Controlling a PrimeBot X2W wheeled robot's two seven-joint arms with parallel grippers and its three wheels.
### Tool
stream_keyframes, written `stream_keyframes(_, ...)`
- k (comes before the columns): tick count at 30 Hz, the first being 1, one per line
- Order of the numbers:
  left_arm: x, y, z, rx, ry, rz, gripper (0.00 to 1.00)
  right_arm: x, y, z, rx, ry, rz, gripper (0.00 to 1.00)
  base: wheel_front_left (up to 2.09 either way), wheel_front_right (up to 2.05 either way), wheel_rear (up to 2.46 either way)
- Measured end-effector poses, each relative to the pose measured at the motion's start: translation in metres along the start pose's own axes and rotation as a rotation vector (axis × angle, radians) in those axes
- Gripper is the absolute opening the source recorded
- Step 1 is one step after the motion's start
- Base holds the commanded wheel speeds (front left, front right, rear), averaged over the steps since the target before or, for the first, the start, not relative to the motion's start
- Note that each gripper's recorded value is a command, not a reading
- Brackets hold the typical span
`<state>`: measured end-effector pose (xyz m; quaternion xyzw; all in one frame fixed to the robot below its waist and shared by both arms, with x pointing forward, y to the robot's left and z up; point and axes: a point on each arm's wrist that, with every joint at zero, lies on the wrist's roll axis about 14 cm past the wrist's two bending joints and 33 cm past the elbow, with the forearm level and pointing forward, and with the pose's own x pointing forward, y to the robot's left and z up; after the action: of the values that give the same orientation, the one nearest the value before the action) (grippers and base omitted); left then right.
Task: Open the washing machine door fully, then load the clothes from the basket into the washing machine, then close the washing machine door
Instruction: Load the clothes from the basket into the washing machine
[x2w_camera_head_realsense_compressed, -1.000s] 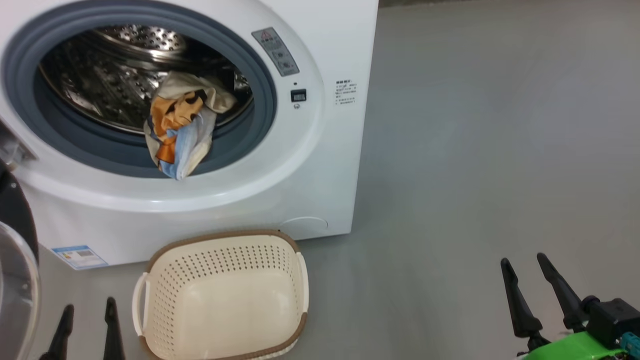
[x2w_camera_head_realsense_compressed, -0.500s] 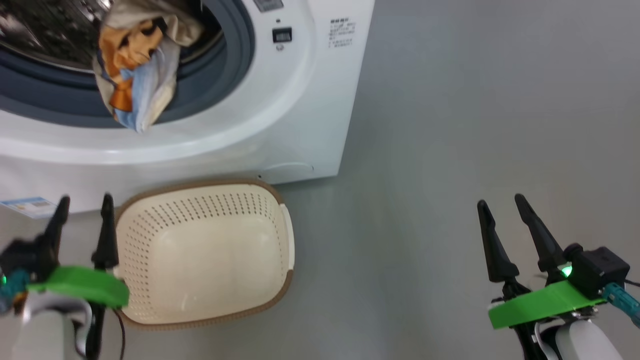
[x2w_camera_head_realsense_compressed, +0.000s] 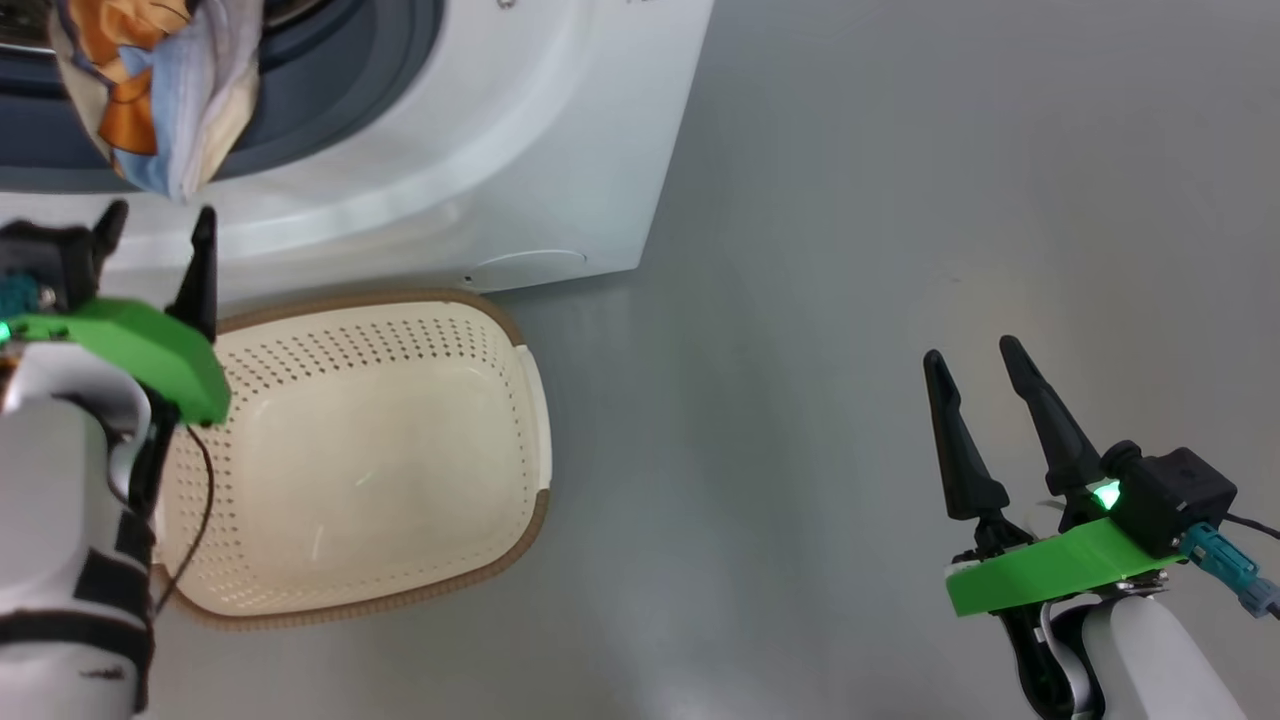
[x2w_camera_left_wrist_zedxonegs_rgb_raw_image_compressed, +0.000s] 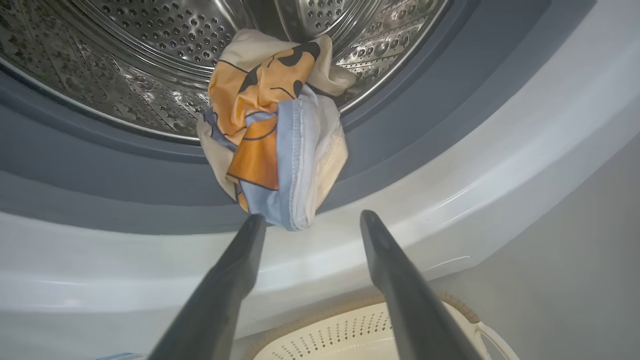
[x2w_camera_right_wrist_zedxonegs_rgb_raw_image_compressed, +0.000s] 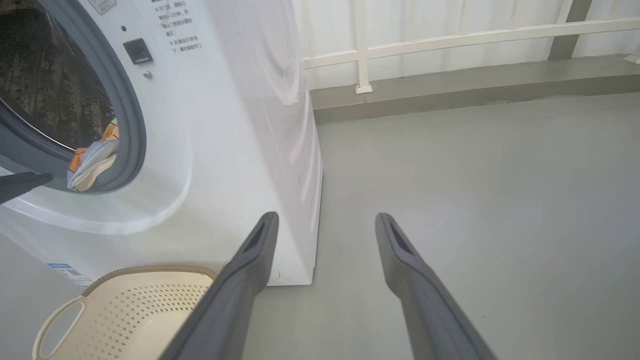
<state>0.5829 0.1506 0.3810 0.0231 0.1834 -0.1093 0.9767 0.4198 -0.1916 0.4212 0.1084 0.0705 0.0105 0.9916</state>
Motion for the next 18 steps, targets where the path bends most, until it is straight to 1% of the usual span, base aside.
stream_keyframes(5,0.017,-0.001,0.006,0.029,0.020,-0.011,1.00,0.001,-0.002,-0.001,-0.003,0.003,-0.007,1.00,0.00,0.00,0.00)
stream_keyframes(18,0.040,0.005,-0.004,0.095,0.106,-0.011,1.00,0.002,-0.005,-0.004,-0.010,0.015,-0.012,1.00,0.00,0.00,0.00)
